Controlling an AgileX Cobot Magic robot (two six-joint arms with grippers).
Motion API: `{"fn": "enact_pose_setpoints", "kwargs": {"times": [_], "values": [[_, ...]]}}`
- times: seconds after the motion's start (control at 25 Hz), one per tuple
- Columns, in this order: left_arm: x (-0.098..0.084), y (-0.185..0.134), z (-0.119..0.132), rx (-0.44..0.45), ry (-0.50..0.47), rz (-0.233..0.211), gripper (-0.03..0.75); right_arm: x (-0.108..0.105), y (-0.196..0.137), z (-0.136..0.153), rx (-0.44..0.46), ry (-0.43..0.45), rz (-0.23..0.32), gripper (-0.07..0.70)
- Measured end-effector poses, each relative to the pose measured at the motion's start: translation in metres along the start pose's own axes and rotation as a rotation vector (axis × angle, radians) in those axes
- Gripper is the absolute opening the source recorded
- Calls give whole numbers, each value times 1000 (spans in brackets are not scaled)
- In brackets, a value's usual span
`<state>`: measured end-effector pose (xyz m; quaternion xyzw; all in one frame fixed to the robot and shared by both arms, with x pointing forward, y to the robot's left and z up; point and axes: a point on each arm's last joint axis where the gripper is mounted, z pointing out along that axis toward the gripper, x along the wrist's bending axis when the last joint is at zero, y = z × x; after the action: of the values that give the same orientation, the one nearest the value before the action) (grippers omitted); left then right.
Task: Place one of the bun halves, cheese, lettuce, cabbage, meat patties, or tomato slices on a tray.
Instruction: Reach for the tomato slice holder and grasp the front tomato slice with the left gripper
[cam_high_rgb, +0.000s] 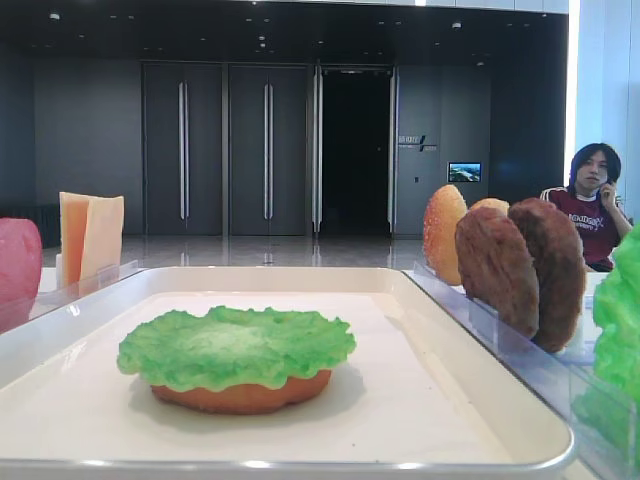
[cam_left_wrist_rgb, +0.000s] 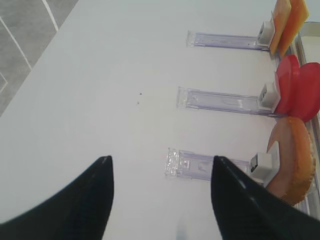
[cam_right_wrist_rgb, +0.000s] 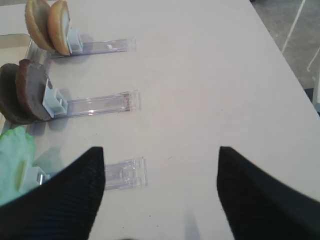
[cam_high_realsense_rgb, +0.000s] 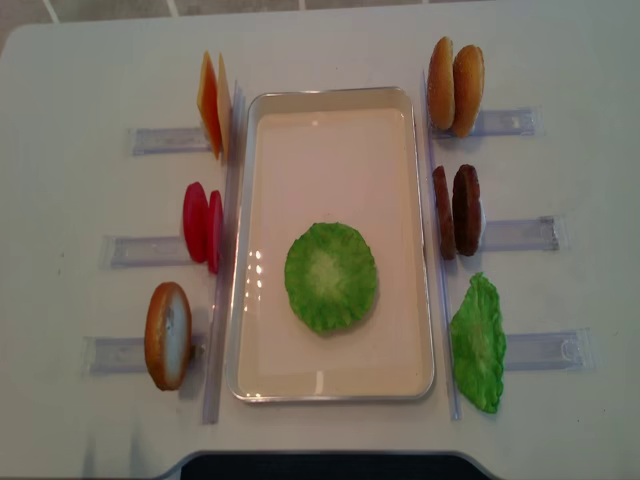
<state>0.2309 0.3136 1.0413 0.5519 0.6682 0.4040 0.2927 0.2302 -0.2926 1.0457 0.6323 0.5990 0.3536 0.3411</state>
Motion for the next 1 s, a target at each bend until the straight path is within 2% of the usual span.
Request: {"fn": "enact_pose_setpoints", "kwargs": {"times": [0.84,1.0], "values": [[0,0,0,0,0,10,468,0,0,0,0,0,0,485],[-3,0,0,3,-35,-4,468,0,0,0,0,0,0,485]]}}
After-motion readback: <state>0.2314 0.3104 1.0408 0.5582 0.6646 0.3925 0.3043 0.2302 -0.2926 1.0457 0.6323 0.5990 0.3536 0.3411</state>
